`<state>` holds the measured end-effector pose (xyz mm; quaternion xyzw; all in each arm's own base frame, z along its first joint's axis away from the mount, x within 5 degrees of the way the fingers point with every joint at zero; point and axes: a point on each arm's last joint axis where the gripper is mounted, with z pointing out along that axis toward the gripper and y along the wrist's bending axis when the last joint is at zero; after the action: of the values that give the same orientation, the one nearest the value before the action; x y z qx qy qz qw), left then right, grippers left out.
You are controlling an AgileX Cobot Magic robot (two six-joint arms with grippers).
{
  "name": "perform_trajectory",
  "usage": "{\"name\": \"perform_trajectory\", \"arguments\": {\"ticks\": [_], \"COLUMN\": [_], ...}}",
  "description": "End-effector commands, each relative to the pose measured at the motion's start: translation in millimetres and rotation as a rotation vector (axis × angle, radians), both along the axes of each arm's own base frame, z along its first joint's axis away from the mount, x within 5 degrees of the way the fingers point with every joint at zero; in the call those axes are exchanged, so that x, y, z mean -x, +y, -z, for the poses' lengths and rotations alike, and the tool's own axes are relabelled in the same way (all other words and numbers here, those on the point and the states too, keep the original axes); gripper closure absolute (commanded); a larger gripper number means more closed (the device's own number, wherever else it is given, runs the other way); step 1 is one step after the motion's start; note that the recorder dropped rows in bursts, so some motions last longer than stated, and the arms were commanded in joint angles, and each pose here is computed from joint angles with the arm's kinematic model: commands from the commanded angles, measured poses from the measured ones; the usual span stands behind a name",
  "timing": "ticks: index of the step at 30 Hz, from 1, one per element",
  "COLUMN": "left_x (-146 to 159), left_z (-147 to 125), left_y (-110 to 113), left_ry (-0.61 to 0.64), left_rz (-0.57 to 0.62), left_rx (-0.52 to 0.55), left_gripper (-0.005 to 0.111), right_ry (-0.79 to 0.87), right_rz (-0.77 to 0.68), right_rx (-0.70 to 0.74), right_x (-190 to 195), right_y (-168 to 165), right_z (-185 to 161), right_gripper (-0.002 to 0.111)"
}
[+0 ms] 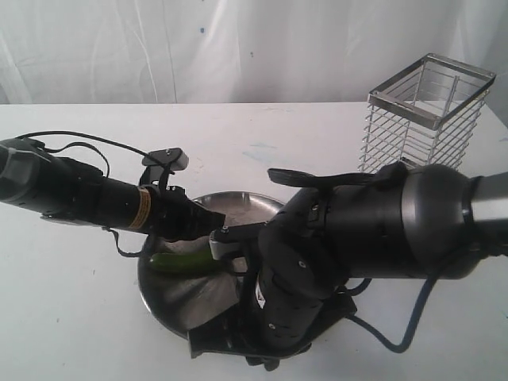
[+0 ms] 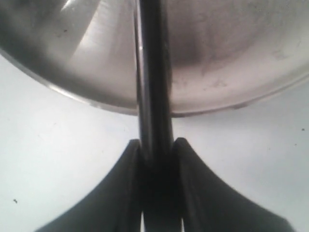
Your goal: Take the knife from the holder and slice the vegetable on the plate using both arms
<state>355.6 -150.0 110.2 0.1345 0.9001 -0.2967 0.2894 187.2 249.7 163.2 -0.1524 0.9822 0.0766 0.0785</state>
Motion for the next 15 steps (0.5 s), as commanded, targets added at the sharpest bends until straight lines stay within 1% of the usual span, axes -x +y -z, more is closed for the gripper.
{"name": "perform_trajectory", "arguments": {"ticks": [1,4,9,13,15], "left_x": [5,0,-3,-1,-1], "left_z": [16,2,-25,-28,-28], "left_y": [5,1,-7,-10,-10], "left_ry": [0.006,-0.039,-0.103,-0.109,-0.11], "left_rz": [0.052,0.07,0.12,0.137,0.137], "left_rx": [-0.105,-0.075,0.017,0.067,0.07], "left_gripper": [0.107,0.107,0.107,0.107,0.107], "right_ry": [0.02,0.02,0.008,0.008,0.007], "right_rz": [-0.002,-0.002,-0.002,-0.002,-0.002], "right_rx": [0.071,0.072,0.056,0.055,0.054], "right_x": [0,0,-1,-1,-1], "right_y": [-10,-10,-8,-8,-8], "right_z": [-1,-1,-1,-1,-1], "right_gripper": [0.108,0.108,0.108,0.108,0.108]}}
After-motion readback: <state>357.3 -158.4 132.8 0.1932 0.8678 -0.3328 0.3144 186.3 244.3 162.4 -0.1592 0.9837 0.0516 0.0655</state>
